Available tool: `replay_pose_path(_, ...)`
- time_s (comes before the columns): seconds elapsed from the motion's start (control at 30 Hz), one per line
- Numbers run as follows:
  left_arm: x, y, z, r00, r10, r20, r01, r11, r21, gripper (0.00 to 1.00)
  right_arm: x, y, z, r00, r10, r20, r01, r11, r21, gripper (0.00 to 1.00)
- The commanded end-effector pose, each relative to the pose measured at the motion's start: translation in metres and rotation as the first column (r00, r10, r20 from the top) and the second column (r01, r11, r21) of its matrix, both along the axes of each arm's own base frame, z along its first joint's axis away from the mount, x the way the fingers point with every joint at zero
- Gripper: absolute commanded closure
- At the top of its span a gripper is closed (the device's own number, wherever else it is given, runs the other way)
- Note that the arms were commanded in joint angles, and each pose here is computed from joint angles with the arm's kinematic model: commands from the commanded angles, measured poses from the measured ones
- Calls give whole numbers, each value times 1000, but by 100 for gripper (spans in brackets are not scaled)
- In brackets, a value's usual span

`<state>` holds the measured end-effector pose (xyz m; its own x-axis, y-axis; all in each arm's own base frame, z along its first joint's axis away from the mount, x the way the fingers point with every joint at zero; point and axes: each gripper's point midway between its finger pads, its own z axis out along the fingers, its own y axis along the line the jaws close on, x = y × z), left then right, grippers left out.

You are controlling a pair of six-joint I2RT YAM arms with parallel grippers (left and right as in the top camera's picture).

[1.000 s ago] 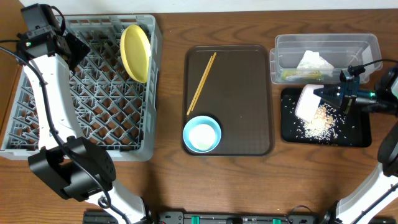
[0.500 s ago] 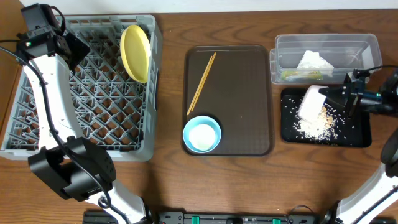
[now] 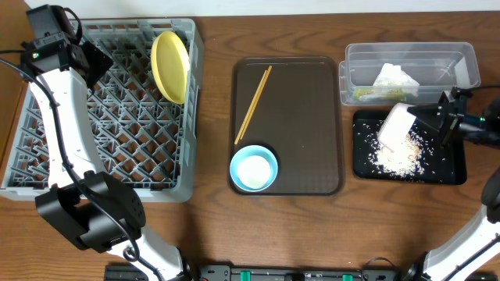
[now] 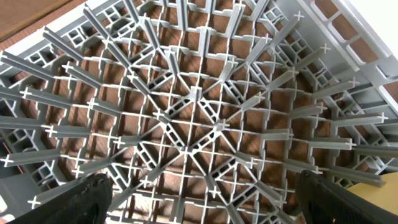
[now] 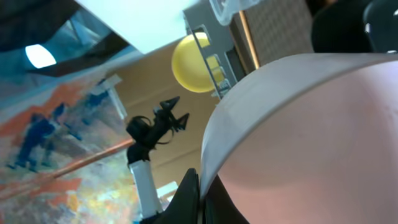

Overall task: Sort waste into correct bins and load items into the dishwasher
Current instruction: 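Carry the white bowl right and tip the rice onto the black tray, then bring the emptied white bowl back and set it on the brown tray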

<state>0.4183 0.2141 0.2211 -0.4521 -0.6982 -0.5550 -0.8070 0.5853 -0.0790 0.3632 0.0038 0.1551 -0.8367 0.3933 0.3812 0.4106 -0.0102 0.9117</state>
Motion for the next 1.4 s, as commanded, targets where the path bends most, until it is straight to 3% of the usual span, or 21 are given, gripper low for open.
replay_pose_path(0.0, -3, 3, 0, 1000, 12, -3, -12, 1000, 2, 4, 8, -6, 13, 998, -54, 16, 53, 997, 58, 99)
replay_pose_path(0.07, -3, 3, 0, 1000, 12, -4, -12, 1000, 2, 4, 4, -3, 15, 998, -50, -34, 53, 996, 76, 99)
replay_pose_path(0.2, -3, 3, 0, 1000, 13, -4, -13, 1000, 2, 4, 7, -2, 23, 995, -64, 76, 58, 995, 78, 98)
replay_pose_path(0.3, -3, 3, 0, 1000, 13, -3, -13, 1000, 2, 4, -5, 6, 24, 1000, -22, 10, 21, 997, 72, 98)
replay_pose_path(0.47, -3, 3, 0, 1000, 13, -3, -13, 1000, 2, 4, -6, 23, 31, 996, 15, 83, -20, 998, 66, 99)
replay_pose_path(0.7, -3, 3, 0, 1000, 13, -4, -13, 1000, 2, 4, 5, 10, 31, 988, -42, 149, 32, 997, 71, 99)
replay_pose_path(0.8, -3, 3, 0, 1000, 13, -4, -13, 1000, 2, 4, -4, 5, 24, 1000, -28, 15, 26, 997, 72, 99)
replay_pose_path(0.87, -3, 3, 0, 1000, 12, -3, -12, 1000, 2, 4, -1, 4, 27, 992, -39, 117, 33, 998, 55, 99)
replay_pose_path(0.97, -3, 3, 0, 1000, 13, -3, -13, 1000, 2, 4, -7, 7, 20, 1000, -10, -6, 11, 998, 61, 99)
replay_pose_path(1.07, -3, 3, 0, 1000, 12, -3, -12, 1000, 2, 4, 6, 2, 35, 985, -83, 151, 69, 993, 94, 99)
replay_pose_path(1.17, -3, 3, 0, 1000, 13, -4, -13, 1000, 2, 4, 4, 0, 24, 998, -61, 29, 58, 994, 92, 99)
replay_pose_path(1.27, -3, 3, 0, 1000, 13, -4, -13, 1000, 2, 4, 8, 0, 26, 986, -62, 155, 52, 997, 64, 99)
replay_pose_path(1.37, -3, 3, 0, 1000, 13, -3, -13, 1000, 2, 4, -1, 2, 9, 1000, -8, 14, 8, 1000, 22, 99)
